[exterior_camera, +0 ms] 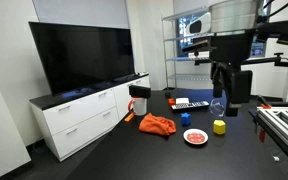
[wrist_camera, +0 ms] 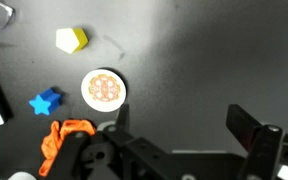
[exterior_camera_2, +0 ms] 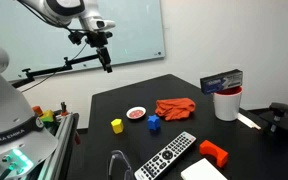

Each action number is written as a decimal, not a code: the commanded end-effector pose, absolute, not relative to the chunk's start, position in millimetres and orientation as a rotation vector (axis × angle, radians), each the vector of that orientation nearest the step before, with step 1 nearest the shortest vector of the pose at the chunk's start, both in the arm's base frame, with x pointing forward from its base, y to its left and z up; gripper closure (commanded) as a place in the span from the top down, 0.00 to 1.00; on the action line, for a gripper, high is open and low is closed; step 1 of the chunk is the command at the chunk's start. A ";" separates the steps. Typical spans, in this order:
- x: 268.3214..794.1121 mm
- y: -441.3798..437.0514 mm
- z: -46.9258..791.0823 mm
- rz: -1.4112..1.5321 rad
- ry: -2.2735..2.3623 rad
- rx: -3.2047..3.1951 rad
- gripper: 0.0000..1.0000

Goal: Move the orange cloth to the left and right

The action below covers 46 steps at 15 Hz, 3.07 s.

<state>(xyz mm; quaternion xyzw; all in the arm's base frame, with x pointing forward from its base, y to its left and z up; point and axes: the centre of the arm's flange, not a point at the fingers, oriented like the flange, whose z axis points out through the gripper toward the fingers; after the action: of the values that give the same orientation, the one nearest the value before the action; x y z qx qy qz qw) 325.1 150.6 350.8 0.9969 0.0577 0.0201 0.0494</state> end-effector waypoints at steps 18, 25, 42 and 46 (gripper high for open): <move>466.4 28.0 325.7 0.049 -0.799 2.990 1.00; 464.8 21.2 304.3 0.025 -0.789 2.995 1.00; 559.0 -35.3 193.5 0.165 -1.043 2.871 0.73; 557.6 -29.1 181.5 0.147 -1.018 2.857 0.54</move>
<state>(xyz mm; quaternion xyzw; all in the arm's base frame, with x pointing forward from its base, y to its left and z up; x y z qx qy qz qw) 550.5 -31.7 177.6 0.9423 -0.3293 0.0384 0.0459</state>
